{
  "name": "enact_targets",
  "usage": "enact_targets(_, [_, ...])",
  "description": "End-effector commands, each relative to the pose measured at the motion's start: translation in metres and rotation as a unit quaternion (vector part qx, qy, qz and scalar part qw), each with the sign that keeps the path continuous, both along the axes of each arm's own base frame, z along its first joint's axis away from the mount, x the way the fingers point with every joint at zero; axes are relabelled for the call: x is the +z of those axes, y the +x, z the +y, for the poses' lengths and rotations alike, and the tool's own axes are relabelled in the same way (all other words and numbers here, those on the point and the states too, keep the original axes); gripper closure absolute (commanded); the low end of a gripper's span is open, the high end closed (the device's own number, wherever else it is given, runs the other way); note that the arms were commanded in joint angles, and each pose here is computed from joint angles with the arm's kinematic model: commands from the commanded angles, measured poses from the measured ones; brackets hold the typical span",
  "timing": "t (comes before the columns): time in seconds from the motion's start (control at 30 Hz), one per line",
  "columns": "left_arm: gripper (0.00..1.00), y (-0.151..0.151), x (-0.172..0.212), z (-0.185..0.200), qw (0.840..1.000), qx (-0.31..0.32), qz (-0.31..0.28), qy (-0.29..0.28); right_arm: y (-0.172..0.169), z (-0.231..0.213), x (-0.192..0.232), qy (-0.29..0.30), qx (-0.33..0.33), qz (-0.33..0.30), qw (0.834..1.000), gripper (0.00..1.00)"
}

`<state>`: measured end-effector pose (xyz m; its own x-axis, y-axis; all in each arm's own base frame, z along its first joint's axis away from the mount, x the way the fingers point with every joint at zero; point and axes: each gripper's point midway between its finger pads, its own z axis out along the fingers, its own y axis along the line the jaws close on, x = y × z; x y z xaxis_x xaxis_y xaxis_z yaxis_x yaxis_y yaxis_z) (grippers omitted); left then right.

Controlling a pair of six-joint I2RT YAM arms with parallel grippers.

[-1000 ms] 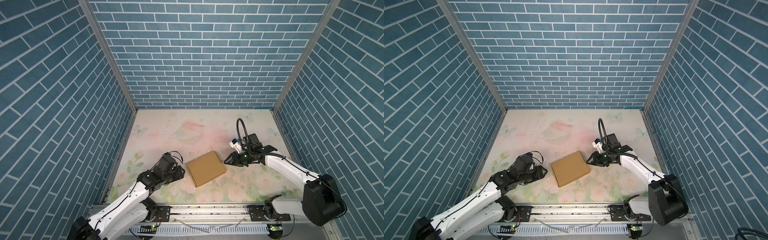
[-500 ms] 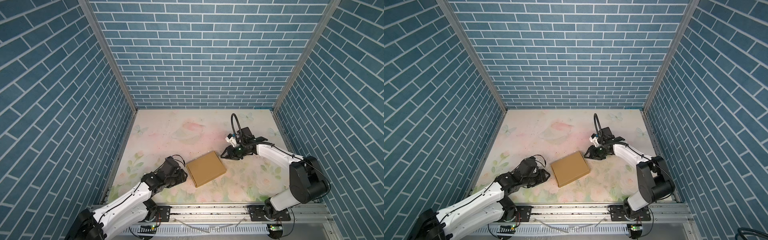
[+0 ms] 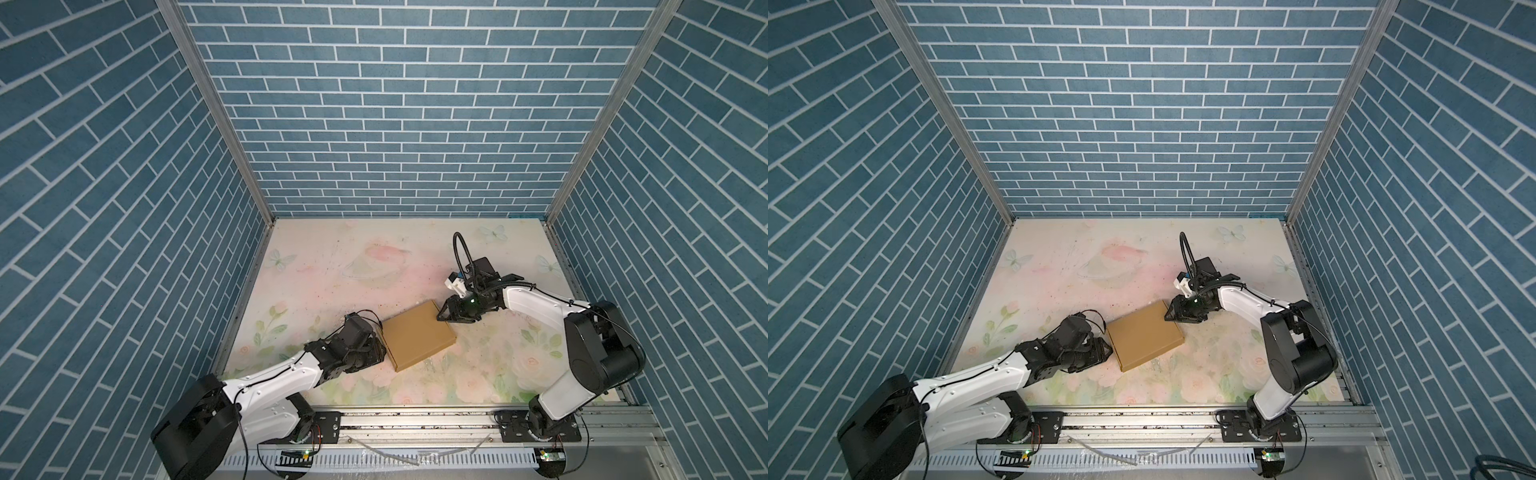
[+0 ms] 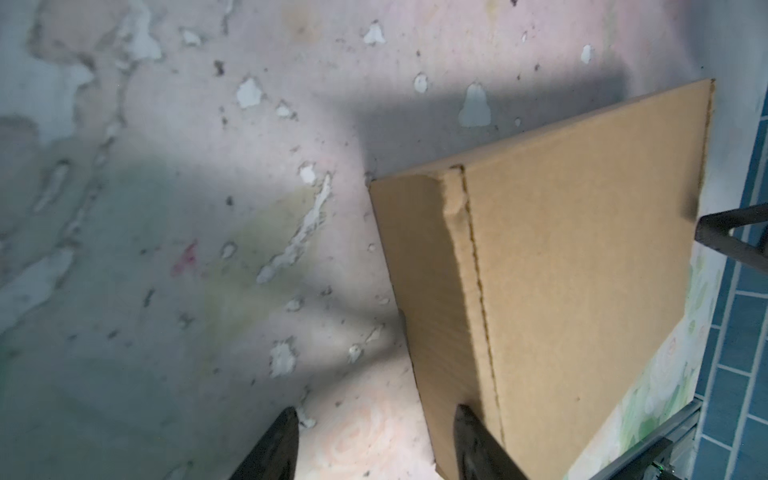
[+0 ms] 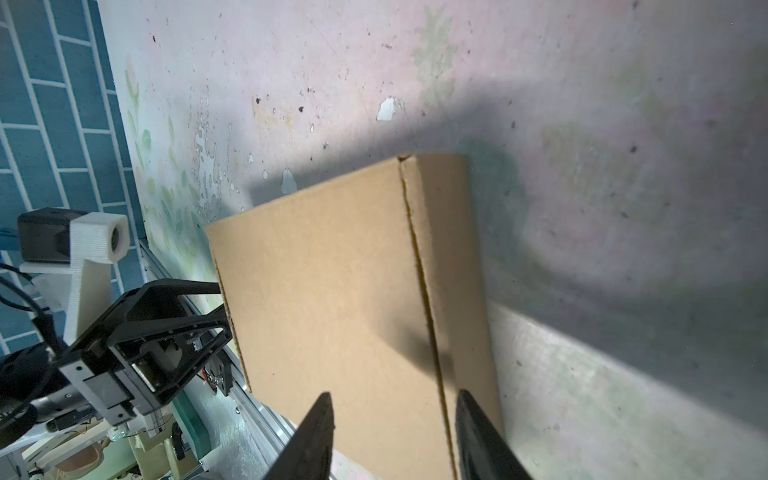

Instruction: Fold the paper box

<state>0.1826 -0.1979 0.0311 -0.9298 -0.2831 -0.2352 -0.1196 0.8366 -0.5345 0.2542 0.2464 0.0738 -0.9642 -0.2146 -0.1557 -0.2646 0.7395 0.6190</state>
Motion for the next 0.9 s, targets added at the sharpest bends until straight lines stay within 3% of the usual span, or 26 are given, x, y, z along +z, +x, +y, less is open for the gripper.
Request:
enact_targets(0.0, [0.39, 0.007, 0.003, -0.012, 1.000, -0.007, -0.010, -0.016, 0.010, 0.007, 0.006, 0.003, 0.014, -0.026, 1.000, 0.52])
enact_targets(0.5, [0.40, 0.023, 0.003, -0.020, 1.000, -0.016, -0.013, 0.015, 0.005, 0.003, 0.010, -0.002, 0.005, -0.030, 1.000, 0.55])
enact_targets(0.87, [0.40, 0.041, 0.004, -0.019, 0.998, -0.016, -0.018, 0.061, 0.027, -0.028, 0.033, -0.021, -0.020, -0.071, 0.997, 0.53])
